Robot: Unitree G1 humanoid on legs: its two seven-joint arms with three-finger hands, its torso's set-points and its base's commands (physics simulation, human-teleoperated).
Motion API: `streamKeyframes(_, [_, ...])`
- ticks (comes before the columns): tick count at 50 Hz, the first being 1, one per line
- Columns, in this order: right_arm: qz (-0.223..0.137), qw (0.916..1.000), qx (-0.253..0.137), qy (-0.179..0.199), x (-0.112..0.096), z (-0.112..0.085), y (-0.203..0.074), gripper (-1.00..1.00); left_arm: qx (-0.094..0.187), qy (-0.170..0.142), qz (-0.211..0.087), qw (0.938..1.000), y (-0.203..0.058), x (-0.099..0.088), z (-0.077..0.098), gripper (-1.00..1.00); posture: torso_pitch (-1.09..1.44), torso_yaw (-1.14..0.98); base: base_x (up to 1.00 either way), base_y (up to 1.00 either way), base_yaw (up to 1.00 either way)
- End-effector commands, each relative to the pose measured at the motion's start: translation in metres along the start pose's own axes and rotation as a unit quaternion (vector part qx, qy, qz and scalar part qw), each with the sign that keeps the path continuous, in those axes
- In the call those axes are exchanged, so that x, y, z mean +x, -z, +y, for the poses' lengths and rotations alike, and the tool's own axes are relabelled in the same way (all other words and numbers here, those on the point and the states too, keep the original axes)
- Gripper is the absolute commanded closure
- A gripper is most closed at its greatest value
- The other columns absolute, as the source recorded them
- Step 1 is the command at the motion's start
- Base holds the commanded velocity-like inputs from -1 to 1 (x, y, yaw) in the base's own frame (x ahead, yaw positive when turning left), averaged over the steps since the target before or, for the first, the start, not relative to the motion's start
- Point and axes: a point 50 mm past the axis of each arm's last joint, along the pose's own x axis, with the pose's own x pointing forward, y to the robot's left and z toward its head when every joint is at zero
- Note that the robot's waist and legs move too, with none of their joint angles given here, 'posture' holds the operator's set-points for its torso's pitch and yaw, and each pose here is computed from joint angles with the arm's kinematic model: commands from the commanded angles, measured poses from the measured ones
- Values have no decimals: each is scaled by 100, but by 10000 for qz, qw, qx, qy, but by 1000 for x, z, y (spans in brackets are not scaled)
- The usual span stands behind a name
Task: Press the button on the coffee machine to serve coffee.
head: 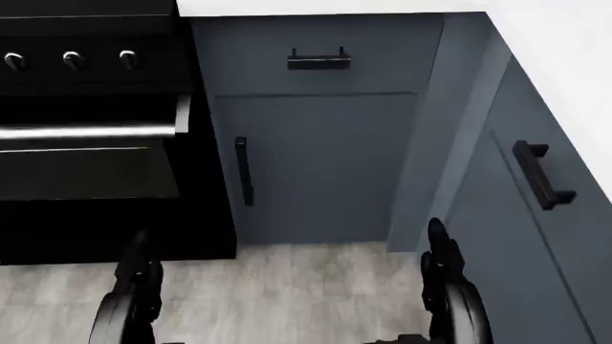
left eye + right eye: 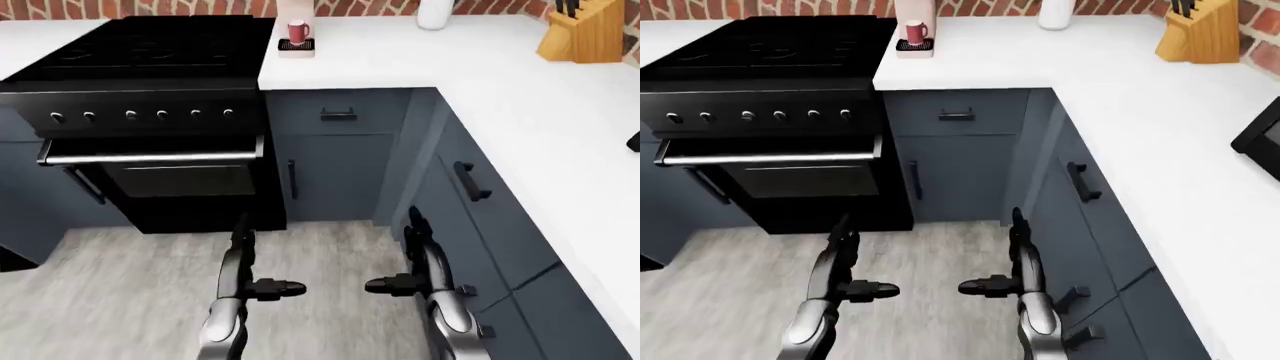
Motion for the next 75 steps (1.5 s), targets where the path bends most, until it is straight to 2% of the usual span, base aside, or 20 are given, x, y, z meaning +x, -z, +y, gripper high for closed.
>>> streamKeyframes(1, [-819, 9966, -3, -119, 4, 3, -33, -100, -46, 32, -811, 9967, -34, 7, 1, -100, 0, 0, 0, 0, 0])
streamKeyframes(7, [-845, 9963, -1, -123, 3, 3, -34, -100, -29, 68, -721, 9974, -32, 8, 0, -100, 0, 0, 0, 0, 0])
streamKeyframes(23, [-787, 9968, -52, -157, 3, 6, -35, -100, -17, 20, -793, 9968, -37, 6, 3, -100, 0, 0, 0, 0, 0])
streamKeyframes(26, [-784, 9968, -101, -137, 2, 7, -38, -100, -39, 61, -736, 9973, -39, 7, 1, -100, 0, 0, 0, 0, 0])
streamKeyframes(27, [-803, 9966, -121, -122, 1, 7, -41, -100, -20, 24, -888, 9960, -45, 7, 3, -100, 0, 0, 0, 0, 0])
streamKeyframes(31, [-1002, 9947, -222, -115, -5, 5, -61, -100, -159, 21, -1122, 9936, -76, 2, 7, -100, 0, 0, 0, 0, 0])
streamKeyframes(33, [-1106, 9935, -273, -79, -8, 0, -80, -100, -213, -49, -1316, 9911, -100, 5, 8, -100, 0, 0, 0, 0, 0])
streamKeyframes(39, [-1340, 9896, -515, 49, -15, -8, -130, -100, -318, -178, -1439, 9889, -141, 10, 19, -100, 0, 0, 0, 0, 0])
streamKeyframes(42, [-1461, 9875, -578, 102, -22, -13, -154, -100, -282, -312, -1598, 9863, -161, 13, 27, -100, 0, 0, 0, 0, 0])
streamKeyframes(43, [-1538, 9860, -625, 128, -26, -17, -169, -100, -314, -477, -1740, 9831, -187, 20, 36, -100, 0, 0, 0, 0, 0])
streamKeyframes(46, [-1548, 9851, -724, 172, -27, -16, -182, -100, -350, -570, -1896, 9796, -211, 19, 41, -100, 0, 0, 0, 0, 0])
streamKeyframes(47, [-1881, 9764, -1054, 157, -38, -6, -239, -100, -596, -690, -2406, 9663, -256, -10, 56, -100, 0, 0, 0, 0, 0])
streamKeyframes(54, [-1944, 9745, -1111, 137, -44, -2, -248, -100, -679, -675, -2505, 9634, -265, -20, 59, -100, 0, 0, 0, 0, 0])
streamKeyframes(61, [-2021, 9728, -1123, 128, -48, -1, -258, -100, -690, -751, -2503, 9628, -270, -15, 64, -100, 0, 0, 0, 0, 0])
streamKeyframes(68, [-2032, 9726, -1125, 141, -48, 1, -266, -100, -692, -765, -2599, 9601, -285, -20, 67, -100, 0, 0, 0, 0, 0])
streamKeyframes(75, [-1995, 9734, -1120, 159, -45, 1, -264, -100, -628, -710, -2595, 9611, -282, -19, 63, -100, 0, 0, 15, 0, 0])
